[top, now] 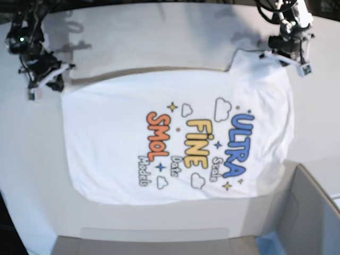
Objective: Layout the t-shirt on the table in an organized manner, then fold the t-shirt properly
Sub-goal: 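Hold the shirt shoulders with both grippers and pull them apart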
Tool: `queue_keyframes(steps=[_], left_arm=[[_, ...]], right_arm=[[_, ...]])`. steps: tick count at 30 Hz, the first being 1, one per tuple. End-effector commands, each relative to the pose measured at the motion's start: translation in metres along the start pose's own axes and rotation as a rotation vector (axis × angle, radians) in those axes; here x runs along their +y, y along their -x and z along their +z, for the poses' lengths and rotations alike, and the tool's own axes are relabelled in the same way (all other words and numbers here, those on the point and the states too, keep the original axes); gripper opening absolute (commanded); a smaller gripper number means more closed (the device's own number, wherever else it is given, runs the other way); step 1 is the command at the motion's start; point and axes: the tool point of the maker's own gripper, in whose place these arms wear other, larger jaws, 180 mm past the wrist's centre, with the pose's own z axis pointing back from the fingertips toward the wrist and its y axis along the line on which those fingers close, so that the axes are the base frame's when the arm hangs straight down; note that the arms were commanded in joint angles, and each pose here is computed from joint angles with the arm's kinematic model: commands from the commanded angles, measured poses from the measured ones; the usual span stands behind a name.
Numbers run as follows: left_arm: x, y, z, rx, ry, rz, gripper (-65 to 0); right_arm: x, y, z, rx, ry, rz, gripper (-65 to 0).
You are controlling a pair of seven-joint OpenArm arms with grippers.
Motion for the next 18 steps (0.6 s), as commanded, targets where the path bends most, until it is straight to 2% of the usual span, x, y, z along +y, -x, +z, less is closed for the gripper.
queue_keyframes(steps=[1,12,15,18], left_arm=[[0.006,-0.006,0.004,-0.028,-0.016,-0.016,-65.0],[0.016,0.017,0.010,0.037,-0.036,-0.034,-65.0],[0.016,0.017,0.010,0.037,-0.036,-0.034,-60.5],[0.016,0.017,0.010,0.038,-0.035,-0.035,-61.8]], right_arm=[[0.000,-0.011,0.004,-0.039,-0.006,0.023,-65.0],[0.004,0.006,0.005,0.001,-0.012,0.008,-65.0],[0.004,0.007,0.005,0.002,-0.013,0.007,-65.0],[0.009,0.008,0.004,0.006,-0.025,0.012,-65.0]])
